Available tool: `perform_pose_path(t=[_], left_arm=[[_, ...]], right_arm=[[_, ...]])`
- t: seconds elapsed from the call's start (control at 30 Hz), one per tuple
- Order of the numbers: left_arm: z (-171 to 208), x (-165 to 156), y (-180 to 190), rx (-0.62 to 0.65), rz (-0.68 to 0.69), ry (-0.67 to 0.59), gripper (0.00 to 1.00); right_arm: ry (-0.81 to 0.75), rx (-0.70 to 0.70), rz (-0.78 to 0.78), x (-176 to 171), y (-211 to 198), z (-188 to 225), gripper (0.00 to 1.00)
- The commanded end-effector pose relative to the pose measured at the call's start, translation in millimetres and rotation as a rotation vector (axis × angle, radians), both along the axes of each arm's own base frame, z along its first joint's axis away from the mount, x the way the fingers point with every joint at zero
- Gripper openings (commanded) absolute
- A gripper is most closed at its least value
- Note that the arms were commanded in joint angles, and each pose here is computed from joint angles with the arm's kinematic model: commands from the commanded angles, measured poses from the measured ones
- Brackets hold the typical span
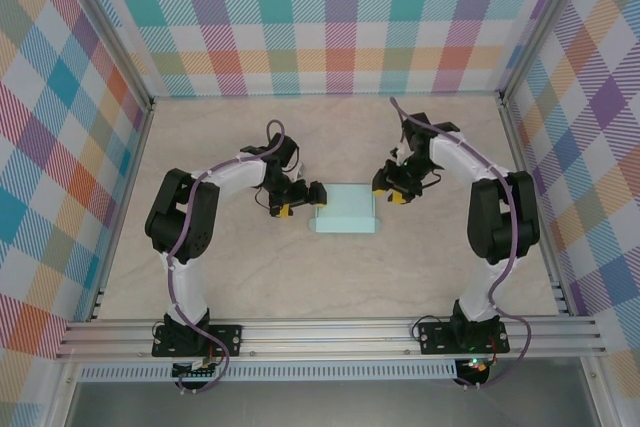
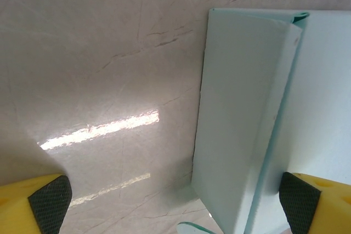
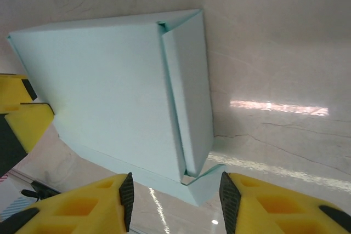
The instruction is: Fold the paper box
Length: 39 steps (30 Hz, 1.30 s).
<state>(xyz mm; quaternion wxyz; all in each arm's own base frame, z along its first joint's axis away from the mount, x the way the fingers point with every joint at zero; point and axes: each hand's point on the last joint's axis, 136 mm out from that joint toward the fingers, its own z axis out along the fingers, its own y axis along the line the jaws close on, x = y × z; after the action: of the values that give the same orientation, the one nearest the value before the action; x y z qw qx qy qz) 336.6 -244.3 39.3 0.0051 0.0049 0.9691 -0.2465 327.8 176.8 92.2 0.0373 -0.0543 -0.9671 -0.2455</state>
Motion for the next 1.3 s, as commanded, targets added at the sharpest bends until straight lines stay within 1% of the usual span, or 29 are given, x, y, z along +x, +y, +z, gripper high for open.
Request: perform_pose_path(t=[0.0, 0.03, 0.13, 0.17, 0.27, 0.4, 0.57, 0.77, 0.87, 0.97, 1.03, 1.17, 1.27], left_arm=[[-18, -5, 11, 0.074, 0.011, 0.007, 1.00], [-19, -5, 12, 0.083, 0.016, 0.004, 1.00], [-26, -7, 25, 0.164, 0.044, 0.042, 1.00], [-26, -8, 22, 0.152, 0.047, 0.050, 0.98], [-27, -7, 16, 0.105, 0.070, 0.041, 0.98], [-31, -7, 21, 0.142, 0.070, 0.053, 0.98], [-36, -9, 22, 0.145, 0.066, 0.058, 0.98], [-25, -3, 17, 0.108, 0.091, 0.027, 0.99], [-10, 3, 11, 0.078, 0.085, 0.006, 1.00], [7, 9, 11, 0.058, 0.090, -0.047, 1.00], [14, 11, 11, 0.054, 0.089, -0.074, 1.00], [14, 7, 15, 0.060, 0.096, -0.076, 1.00], [18, 2, 17, 0.055, 0.096, -0.084, 1.00]], right_arm=[[-0.003, 0.003, 0.035, -6, 7, -7, 0.48], [-0.002, -0.008, 0.038, -6, 7, -10, 0.48], [0.002, -0.039, 0.050, -6, 5, -20, 0.46], [0.001, -0.044, 0.055, -6, 5, -22, 0.46], [-0.005, -0.081, 0.085, -4, 6, -32, 0.45], [0.012, -0.160, 0.119, -8, 3, -53, 0.44], [0.028, -0.223, 0.123, -12, -4, -70, 0.41], [-0.073, -0.194, 0.114, -4, -2, -36, 0.43], [-0.158, -0.196, 0.121, 3, -4, -15, 0.44], [-0.233, -0.192, 0.138, 8, -4, 4, 0.44], [-0.264, -0.215, 0.142, 9, -9, 12, 0.44], [-0.283, -0.226, 0.127, 4, -14, 19, 0.44], [-0.280, -0.199, 0.075, -11, -17, 22, 0.44]])
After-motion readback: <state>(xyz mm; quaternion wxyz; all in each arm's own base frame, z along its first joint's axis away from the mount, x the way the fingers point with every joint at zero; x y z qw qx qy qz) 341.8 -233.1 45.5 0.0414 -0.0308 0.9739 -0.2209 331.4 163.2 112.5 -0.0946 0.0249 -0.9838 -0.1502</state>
